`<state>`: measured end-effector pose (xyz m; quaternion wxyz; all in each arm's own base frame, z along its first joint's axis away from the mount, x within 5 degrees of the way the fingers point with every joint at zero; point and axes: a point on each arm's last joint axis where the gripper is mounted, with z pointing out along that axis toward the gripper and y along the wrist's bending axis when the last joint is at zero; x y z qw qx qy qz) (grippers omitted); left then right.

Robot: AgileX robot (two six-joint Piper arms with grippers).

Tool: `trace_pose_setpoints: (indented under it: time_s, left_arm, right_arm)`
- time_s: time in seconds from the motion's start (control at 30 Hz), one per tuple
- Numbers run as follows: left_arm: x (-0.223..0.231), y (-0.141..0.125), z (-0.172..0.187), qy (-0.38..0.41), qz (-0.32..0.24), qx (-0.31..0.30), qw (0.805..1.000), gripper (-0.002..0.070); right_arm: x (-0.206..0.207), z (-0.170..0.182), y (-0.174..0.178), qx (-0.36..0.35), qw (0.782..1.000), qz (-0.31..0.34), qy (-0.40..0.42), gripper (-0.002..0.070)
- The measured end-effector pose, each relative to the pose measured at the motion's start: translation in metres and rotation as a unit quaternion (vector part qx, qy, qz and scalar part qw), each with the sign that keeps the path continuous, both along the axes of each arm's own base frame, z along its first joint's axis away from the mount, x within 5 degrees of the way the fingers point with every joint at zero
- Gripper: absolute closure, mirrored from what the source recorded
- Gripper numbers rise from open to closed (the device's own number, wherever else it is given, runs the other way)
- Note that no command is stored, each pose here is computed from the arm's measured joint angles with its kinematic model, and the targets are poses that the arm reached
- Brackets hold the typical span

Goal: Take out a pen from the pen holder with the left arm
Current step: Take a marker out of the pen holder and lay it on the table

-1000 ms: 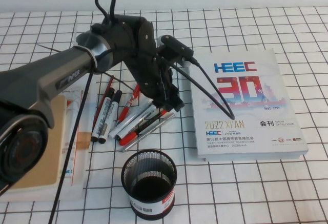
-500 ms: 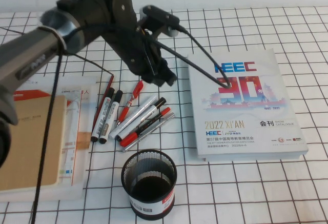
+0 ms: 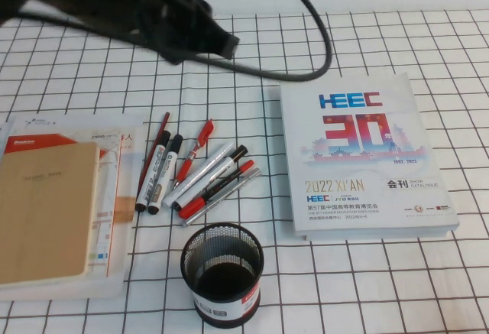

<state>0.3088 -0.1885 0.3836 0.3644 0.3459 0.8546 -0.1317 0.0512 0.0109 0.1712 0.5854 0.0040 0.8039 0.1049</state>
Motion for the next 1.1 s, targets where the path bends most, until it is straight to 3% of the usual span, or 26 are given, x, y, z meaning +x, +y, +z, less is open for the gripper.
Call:
trace_pose_setpoints:
  time_s: [0.2, 0.6, 0.8, 1.1]
  left_arm:
    - [-0.064, 0.038, 0.004, -0.047, 0.03, -0.045, 0.997, 0.0675]
    - [-0.174, 0.106, -0.071, -0.095, 0.101, -0.123, 0.983, 0.0675]
    - [-0.201, 0.122, -0.098, -0.11, 0.1, -0.121, 0.981, 0.0675]
    - [-0.204, 0.127, -0.115, -0.114, 0.095, -0.085, 0.985, 0.0675]
  right_arm:
    - [0.0, 0.0, 0.0, 0.0, 1.0, 0.0, 0.0, 0.0692]
    - [0.0, 0.0, 0.0, 0.0, 1.0, 0.0, 0.0, 0.0691]
    - [0.0, 0.0, 0.0, 0.0, 1.0, 0.0, 0.0, 0.0691]
    - [0.0, 0.0, 0.0, 0.0, 1.0, 0.0, 0.0, 0.0692]
